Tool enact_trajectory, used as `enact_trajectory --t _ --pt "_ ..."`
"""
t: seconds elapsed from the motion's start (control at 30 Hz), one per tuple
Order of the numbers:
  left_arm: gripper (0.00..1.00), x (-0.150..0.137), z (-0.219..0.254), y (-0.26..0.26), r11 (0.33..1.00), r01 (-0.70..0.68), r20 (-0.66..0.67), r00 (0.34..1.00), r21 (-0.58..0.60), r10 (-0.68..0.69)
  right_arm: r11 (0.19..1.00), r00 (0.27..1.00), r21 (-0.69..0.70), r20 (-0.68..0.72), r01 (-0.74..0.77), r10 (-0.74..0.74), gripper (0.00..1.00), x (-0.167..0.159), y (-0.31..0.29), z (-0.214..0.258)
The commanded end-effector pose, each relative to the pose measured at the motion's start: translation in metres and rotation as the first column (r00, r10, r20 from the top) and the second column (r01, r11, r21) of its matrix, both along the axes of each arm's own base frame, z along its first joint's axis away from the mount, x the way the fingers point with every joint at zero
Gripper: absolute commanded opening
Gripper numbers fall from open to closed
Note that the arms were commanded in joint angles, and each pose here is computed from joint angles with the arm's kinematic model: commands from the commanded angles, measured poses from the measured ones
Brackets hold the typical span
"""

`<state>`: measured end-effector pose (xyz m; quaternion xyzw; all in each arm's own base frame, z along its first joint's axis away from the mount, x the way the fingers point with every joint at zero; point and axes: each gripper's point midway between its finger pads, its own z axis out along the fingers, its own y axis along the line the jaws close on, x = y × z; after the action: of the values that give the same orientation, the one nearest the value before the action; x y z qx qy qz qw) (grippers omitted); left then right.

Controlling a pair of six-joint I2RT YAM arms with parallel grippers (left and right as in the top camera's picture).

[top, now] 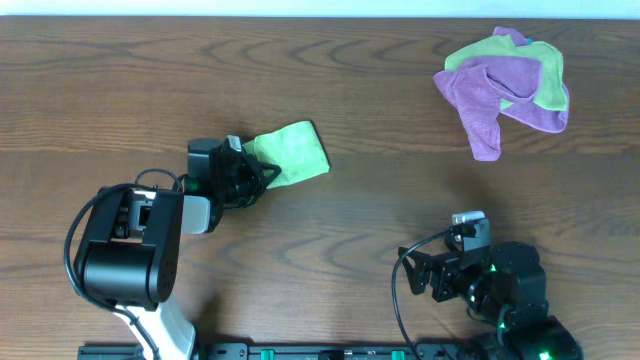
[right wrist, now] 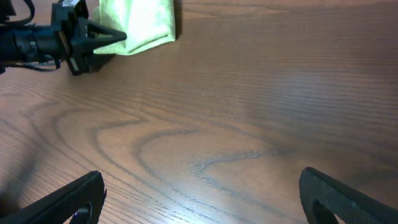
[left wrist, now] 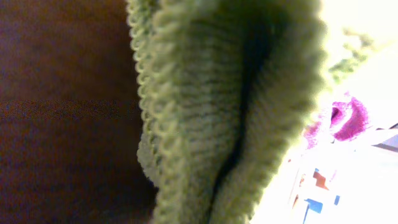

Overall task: Fold the cloth
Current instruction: 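Grasp the folded green cloth with the left gripper and lift it, then carry the green cloth to the top left and lower it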

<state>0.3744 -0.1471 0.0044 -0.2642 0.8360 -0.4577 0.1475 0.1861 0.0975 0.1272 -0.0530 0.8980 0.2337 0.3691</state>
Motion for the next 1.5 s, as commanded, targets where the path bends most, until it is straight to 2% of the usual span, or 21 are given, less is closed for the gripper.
enact_trajectory --t 0.0,0.2,0.37,0.53,0.67,1.1,1.47 --pt "0.06 0.031 0.031 -0.003 0.999 0.024 0.092 0.996 -0.034 -0.021 1.0 1.0 0.014 -0.01 0.015 -0.014 0.99 0.0 -0.001 -0.002" --pt "0.06 0.096 0.094 0.027 0.998 -0.045 0.165 0.985 -0.041 0.051 1.0 1.0 0.015 -0.01 0.015 -0.015 0.99 0.0 -0.001 -0.001" --pt "0.06 0.141 0.135 0.076 0.981 -0.177 0.2 0.967 0.079 0.158 1.0 1.0 0.014 -0.01 0.015 -0.014 0.99 0.0 -0.001 -0.001" --pt "0.06 0.169 0.169 0.128 0.892 -0.357 0.258 0.922 0.279 0.288 1.0 1.0 0.015 -0.01 0.015 -0.015 0.99 0.0 -0.001 -0.001" --pt "0.06 0.182 0.19 0.154 0.813 -0.471 0.321 0.872 0.343 0.37 1.0 1.0 0.014 -0.01 0.015 -0.014 0.99 0.0 -0.001 -0.002" --pt "0.06 0.209 0.153 0.21 0.64 -0.566 0.367 0.824 0.519 0.432 1.0 1.0 0.014 -0.01 0.015 -0.014 0.99 0.0 -0.001 -0.002" --pt "0.06 0.207 0.104 0.218 0.618 -0.533 0.292 0.842 0.577 0.453 1.0 1.0 0.014 -0.01 0.015 -0.014 0.99 0.0 -0.001 -0.001"
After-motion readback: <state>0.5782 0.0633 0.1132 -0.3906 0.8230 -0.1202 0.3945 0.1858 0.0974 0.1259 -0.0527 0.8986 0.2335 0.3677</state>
